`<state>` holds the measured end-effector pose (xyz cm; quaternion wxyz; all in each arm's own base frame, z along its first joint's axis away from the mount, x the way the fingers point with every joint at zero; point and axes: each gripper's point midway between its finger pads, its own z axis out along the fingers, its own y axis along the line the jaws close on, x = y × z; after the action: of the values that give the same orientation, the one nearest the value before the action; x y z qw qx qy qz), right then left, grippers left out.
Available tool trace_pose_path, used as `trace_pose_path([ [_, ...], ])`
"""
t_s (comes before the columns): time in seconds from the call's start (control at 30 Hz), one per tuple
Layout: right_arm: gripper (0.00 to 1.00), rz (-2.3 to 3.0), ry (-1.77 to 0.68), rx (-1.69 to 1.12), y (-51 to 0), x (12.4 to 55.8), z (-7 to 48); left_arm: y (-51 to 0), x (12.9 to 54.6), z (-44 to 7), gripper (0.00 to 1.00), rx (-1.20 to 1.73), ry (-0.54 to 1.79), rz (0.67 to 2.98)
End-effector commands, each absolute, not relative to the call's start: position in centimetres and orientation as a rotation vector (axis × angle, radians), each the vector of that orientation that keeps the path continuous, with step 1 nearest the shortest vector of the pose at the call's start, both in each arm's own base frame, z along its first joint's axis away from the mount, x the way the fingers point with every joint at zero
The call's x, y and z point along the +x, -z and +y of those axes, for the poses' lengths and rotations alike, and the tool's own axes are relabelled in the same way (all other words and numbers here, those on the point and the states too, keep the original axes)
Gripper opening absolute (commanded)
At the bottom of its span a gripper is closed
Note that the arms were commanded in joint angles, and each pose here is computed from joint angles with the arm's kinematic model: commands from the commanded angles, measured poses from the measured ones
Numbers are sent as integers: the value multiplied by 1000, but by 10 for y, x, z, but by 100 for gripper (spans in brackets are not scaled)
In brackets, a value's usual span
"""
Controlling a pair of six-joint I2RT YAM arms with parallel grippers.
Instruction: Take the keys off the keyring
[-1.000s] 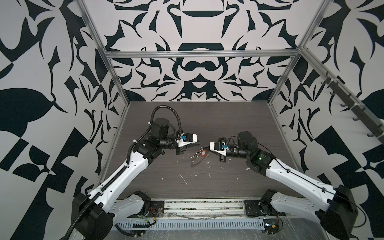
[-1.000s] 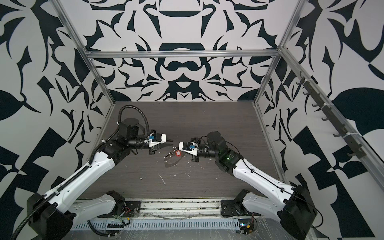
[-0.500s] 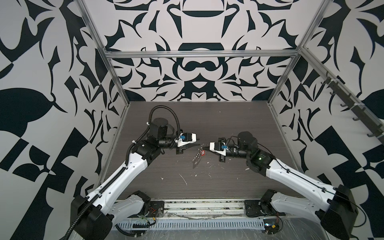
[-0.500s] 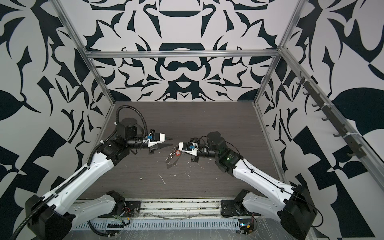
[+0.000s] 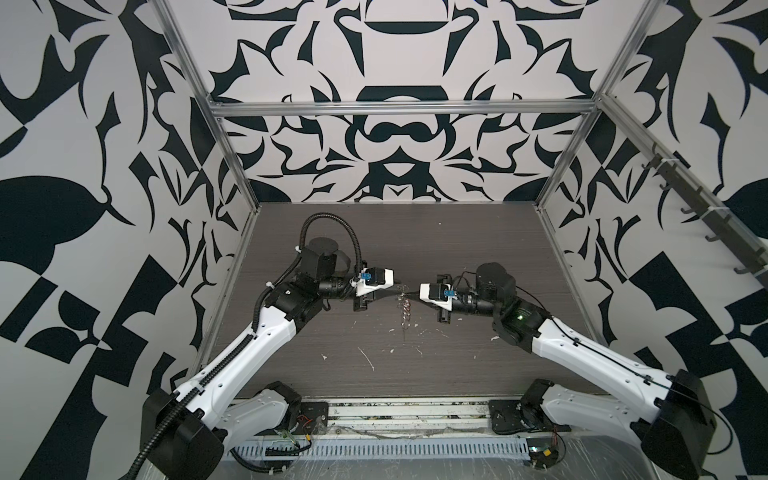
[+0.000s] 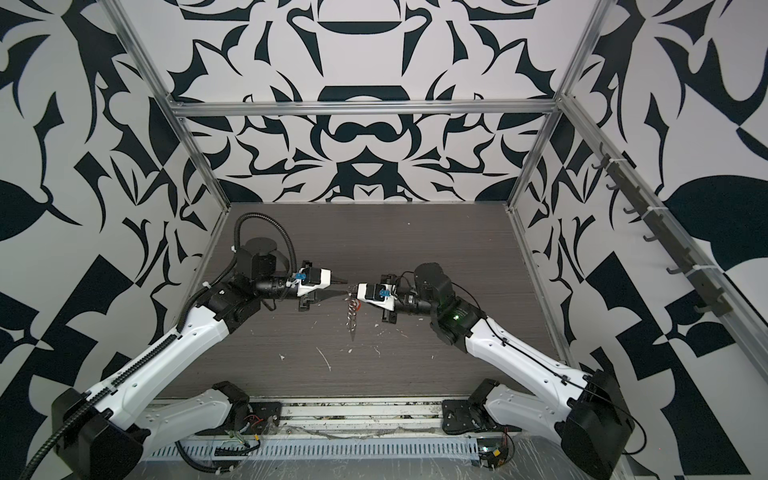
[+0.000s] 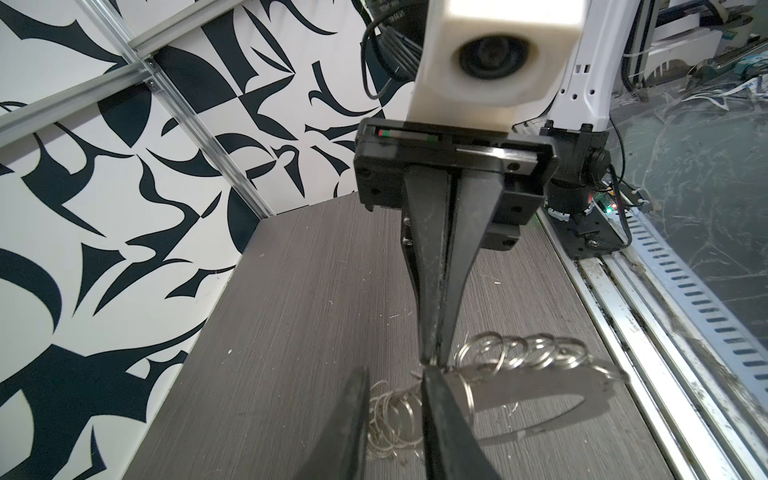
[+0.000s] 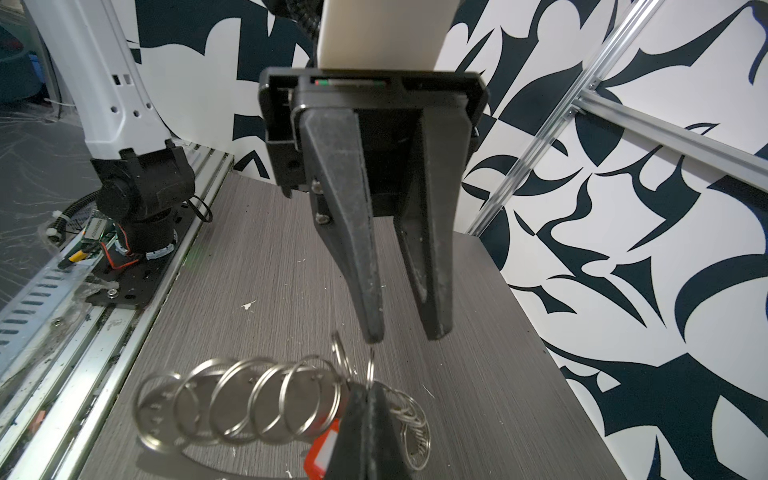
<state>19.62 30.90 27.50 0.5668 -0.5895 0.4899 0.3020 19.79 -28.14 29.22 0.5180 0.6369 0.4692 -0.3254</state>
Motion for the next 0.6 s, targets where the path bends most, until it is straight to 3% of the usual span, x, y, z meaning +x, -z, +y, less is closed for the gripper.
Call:
trace_pose_path([
  [0.0, 0, 1026, -683, -1312, -324, 198, 311, -288, 191, -282, 26, 1538, 818, 1119],
  [0.57, 0, 993, -685, -1298, -336, 195, 310, -280, 194, -284, 22, 1547, 819, 1142],
])
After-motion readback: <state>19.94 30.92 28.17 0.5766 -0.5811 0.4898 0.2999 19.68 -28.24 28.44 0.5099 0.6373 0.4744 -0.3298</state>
